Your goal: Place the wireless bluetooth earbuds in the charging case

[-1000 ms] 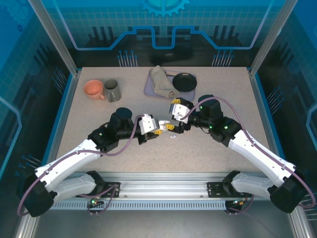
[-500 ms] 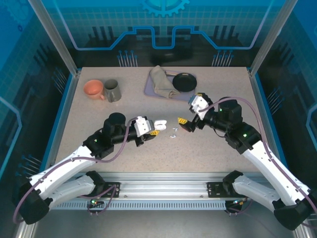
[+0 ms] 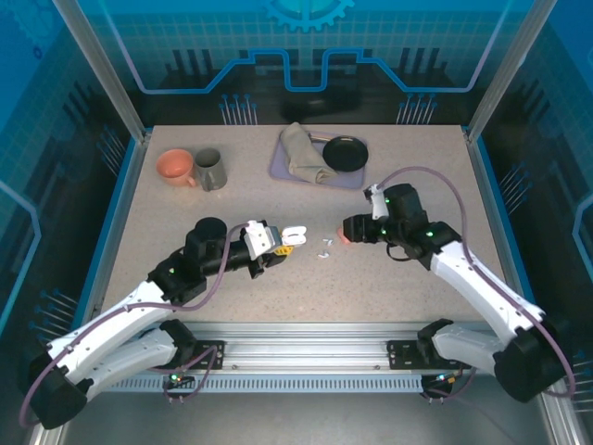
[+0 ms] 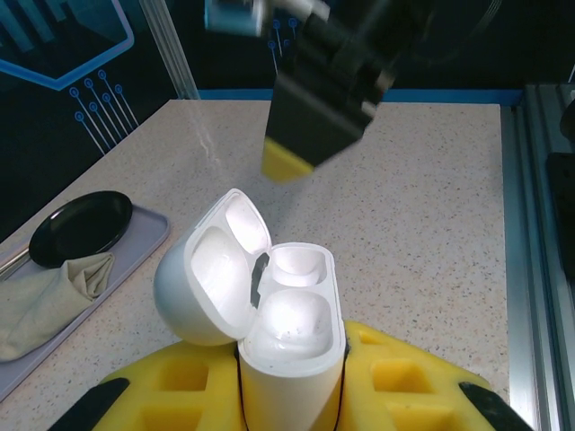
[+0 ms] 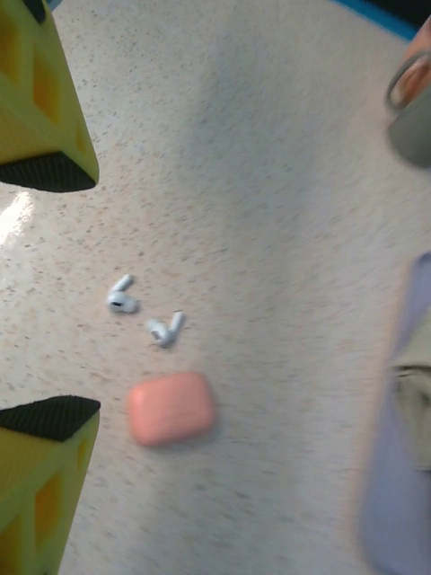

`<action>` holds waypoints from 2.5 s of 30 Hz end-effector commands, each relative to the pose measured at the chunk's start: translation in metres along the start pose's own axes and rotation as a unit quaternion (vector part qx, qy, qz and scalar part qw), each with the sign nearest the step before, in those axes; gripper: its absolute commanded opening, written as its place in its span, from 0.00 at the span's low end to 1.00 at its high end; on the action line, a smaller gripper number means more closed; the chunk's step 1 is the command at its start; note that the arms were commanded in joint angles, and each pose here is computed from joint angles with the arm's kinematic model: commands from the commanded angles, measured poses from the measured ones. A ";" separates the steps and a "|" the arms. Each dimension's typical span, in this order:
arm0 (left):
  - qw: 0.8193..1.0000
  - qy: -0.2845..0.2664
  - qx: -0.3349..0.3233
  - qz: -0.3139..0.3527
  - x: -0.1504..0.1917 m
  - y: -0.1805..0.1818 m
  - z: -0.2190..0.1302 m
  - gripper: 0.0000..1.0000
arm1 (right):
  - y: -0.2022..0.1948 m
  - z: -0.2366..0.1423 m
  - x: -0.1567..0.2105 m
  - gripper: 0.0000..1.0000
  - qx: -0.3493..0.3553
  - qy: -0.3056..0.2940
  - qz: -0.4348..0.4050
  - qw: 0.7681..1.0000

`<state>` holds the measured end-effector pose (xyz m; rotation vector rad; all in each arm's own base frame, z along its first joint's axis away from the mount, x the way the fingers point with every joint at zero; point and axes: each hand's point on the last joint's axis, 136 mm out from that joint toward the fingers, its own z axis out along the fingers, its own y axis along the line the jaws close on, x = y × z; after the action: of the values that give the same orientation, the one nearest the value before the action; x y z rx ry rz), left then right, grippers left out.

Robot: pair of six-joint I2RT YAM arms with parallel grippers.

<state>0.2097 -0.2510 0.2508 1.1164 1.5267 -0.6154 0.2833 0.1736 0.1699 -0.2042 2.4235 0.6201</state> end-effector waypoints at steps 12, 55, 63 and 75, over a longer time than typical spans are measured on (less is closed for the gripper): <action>1.000 -0.012 0.000 0.006 -0.007 -0.003 -0.007 0.00 | -0.008 0.079 0.039 0.46 0.047 0.064 0.131 0.988; 1.000 -0.003 0.000 0.008 -0.003 -0.006 -0.012 0.00 | -0.025 0.154 0.060 0.36 0.120 0.151 0.137 0.972; 1.000 -0.002 -0.001 0.010 -0.004 -0.005 -0.012 0.00 | -0.028 0.156 0.065 0.33 0.127 0.158 0.136 0.970; 1.000 0.000 0.000 0.009 -0.002 -0.006 -0.012 0.00 | -0.030 0.159 0.064 0.29 0.132 0.157 0.134 0.969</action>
<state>0.2014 -0.2444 0.2563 1.1162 1.5175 -0.6126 0.3269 0.2214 0.0165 0.1496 2.8186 0.4249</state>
